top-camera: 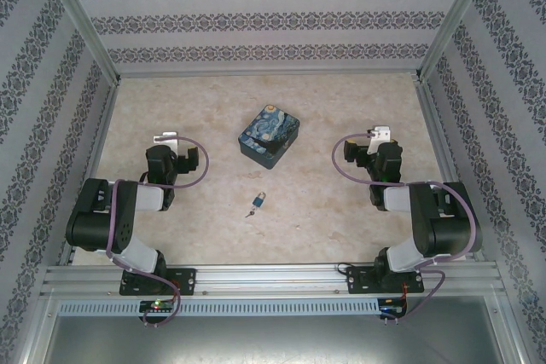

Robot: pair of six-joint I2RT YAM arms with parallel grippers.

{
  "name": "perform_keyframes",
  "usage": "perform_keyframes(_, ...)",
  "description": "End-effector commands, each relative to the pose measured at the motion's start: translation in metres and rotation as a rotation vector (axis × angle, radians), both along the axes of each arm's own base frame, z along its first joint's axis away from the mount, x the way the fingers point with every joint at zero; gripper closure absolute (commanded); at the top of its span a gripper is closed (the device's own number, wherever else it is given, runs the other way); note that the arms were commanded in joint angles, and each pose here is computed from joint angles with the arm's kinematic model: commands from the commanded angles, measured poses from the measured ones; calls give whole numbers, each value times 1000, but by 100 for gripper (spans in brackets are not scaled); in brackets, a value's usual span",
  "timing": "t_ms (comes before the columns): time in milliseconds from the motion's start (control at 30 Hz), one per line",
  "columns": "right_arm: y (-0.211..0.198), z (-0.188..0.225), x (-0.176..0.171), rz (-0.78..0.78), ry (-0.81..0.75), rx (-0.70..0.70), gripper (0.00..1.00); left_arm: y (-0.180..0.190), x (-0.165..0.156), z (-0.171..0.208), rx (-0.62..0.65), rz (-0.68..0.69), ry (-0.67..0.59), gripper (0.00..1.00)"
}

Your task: Unlock a padlock with a key

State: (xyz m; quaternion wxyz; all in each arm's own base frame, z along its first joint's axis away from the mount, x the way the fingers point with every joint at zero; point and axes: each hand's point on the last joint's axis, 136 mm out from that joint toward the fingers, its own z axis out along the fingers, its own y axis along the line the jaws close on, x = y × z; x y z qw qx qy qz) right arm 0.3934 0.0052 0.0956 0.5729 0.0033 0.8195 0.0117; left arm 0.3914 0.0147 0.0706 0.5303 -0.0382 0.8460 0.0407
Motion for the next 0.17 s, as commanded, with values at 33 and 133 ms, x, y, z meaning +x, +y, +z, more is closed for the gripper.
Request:
perform_keyframes(33, -2, 9, 6, 1, -24, 12, 2, 3, 6, 12, 4, -3, -54, 0)
perform_keyframes(133, -2, 10, 4, 0, -33, 6, 2, 3, 6, 12, 4, -3, -53, 0)
